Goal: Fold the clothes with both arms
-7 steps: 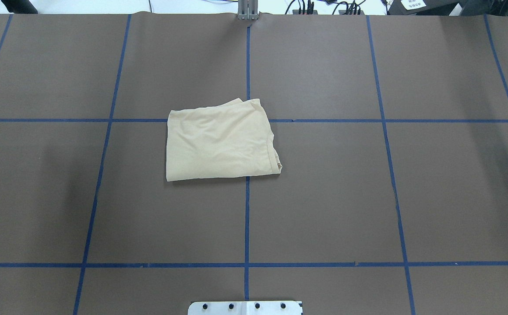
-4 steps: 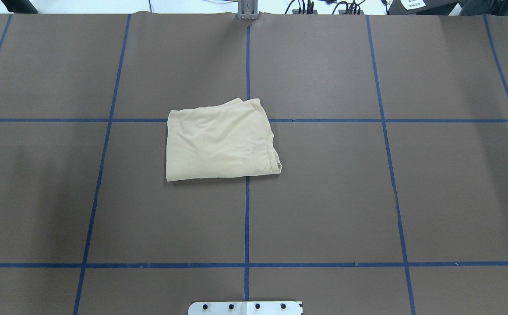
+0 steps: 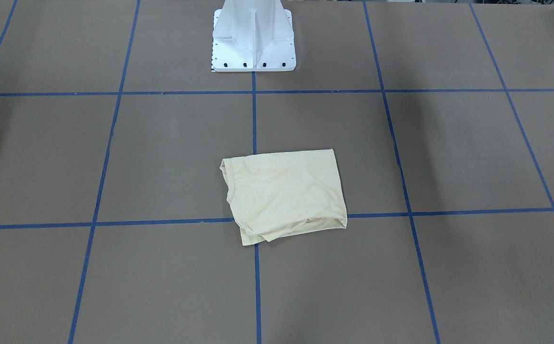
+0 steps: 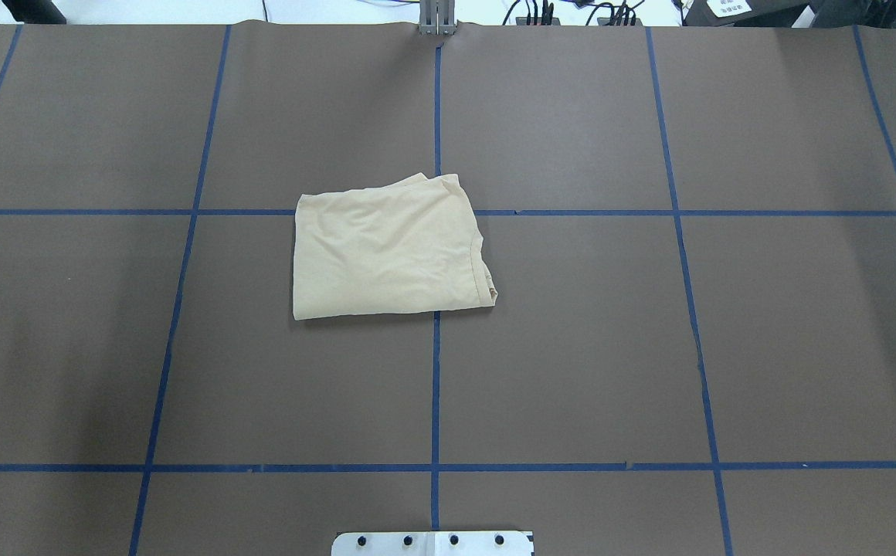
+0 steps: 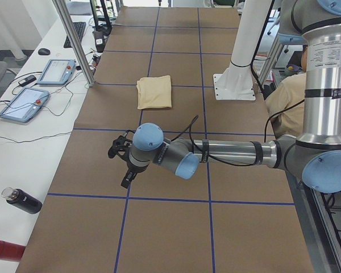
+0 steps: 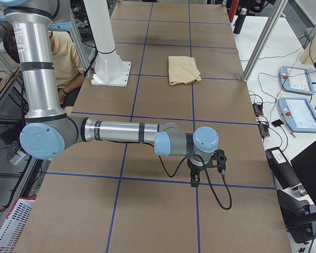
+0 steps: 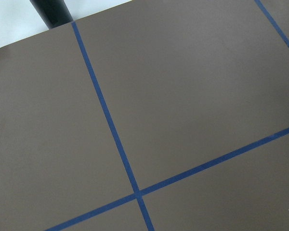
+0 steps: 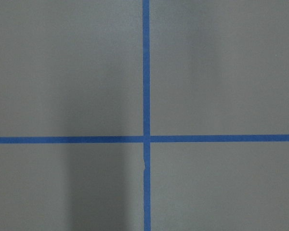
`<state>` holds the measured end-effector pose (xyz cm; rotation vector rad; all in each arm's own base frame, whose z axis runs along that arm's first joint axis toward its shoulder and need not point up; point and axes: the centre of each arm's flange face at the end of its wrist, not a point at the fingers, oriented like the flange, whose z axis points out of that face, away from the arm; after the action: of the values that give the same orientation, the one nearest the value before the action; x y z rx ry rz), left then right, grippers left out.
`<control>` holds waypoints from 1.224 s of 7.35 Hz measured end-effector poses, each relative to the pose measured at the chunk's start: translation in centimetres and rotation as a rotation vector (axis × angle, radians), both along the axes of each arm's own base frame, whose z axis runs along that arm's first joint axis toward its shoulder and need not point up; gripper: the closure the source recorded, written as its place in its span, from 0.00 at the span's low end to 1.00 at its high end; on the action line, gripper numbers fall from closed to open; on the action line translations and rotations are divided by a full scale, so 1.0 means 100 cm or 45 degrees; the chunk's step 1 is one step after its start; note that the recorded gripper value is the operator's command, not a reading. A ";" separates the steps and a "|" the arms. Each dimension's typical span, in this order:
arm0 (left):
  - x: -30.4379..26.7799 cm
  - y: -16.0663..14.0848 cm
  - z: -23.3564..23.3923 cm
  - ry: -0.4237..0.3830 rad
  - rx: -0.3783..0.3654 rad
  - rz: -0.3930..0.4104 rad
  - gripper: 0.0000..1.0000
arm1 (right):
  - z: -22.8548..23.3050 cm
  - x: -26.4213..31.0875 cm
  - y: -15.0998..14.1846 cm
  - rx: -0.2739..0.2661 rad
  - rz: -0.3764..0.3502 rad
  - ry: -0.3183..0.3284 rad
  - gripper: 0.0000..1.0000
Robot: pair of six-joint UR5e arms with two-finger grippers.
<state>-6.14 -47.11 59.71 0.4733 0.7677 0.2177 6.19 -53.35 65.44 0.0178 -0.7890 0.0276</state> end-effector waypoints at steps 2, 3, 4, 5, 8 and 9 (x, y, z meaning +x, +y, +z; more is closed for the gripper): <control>-0.001 0.027 0.003 0.003 -0.054 -0.039 0.00 | -0.010 0.000 0.027 0.029 0.002 0.009 0.00; -0.001 0.032 0.006 0.012 -0.079 -0.051 0.00 | -0.017 0.001 0.048 0.043 0.005 0.013 0.00; -0.001 0.040 0.002 0.023 -0.083 -0.056 0.00 | -0.024 0.001 0.061 0.053 0.009 0.015 0.00; -0.001 0.050 -0.006 0.035 -0.081 -0.060 0.00 | -0.027 0.001 0.067 0.054 0.011 0.013 0.00; 0.001 0.057 -0.025 0.105 -0.154 -0.142 0.00 | -0.028 -0.001 0.072 0.050 0.009 0.008 0.00; 0.002 0.057 -0.023 0.114 -0.176 -0.161 0.00 | -0.027 -0.005 0.071 0.054 -0.006 0.013 0.00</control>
<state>-5.97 -41.39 57.40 0.4012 0.8315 0.0256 5.69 -46.29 62.70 0.0564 -0.7792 0.0060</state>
